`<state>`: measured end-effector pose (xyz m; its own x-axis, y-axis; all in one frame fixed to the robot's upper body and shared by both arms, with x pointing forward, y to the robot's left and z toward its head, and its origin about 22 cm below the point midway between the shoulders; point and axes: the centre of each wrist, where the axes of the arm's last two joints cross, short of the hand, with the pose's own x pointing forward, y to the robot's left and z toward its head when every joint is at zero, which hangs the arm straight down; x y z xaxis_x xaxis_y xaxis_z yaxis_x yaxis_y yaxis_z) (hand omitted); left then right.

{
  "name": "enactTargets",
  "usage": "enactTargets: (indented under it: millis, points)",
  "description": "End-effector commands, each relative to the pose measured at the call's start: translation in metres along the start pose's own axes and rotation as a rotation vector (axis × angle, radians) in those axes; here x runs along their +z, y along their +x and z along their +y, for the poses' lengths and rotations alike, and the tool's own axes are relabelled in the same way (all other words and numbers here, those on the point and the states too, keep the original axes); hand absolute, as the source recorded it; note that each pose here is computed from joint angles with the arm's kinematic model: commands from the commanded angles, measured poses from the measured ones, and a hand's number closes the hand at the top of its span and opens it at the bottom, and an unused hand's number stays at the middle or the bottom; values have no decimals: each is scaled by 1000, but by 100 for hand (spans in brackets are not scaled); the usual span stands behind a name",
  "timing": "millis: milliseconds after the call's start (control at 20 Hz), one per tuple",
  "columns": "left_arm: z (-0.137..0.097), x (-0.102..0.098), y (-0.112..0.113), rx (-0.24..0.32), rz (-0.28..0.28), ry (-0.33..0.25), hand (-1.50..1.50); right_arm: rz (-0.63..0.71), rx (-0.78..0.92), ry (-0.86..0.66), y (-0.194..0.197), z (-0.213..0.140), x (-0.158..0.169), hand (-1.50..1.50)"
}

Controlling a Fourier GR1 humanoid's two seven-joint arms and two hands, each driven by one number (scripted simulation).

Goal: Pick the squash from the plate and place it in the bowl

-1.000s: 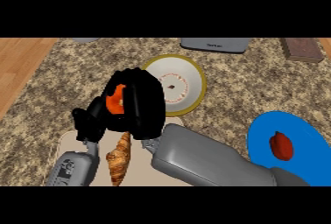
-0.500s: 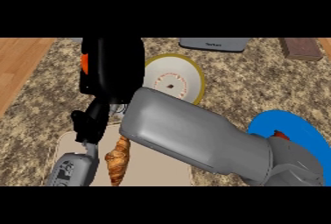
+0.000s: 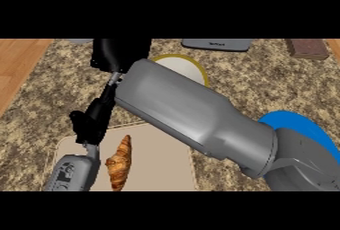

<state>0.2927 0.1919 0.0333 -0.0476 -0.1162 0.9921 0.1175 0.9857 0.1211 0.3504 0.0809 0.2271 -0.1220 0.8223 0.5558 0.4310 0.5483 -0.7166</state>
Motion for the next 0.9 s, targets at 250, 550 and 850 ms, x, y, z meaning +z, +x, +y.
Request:
enactTargets:
  millis: [250, 550, 850]
  points:
    - [-11, 1, 8, 20, -3, 15, 0, 205, 208, -9, -35, 26, -16, 150]
    - [6, 22, -9, 3, 12, 11, 0, 237, 258, -6, -91, 52, -18, 150]
    - [29, 10, -3, 6, 4, 40, 0, 294, 277, 45, -152, 73, -10, 150]
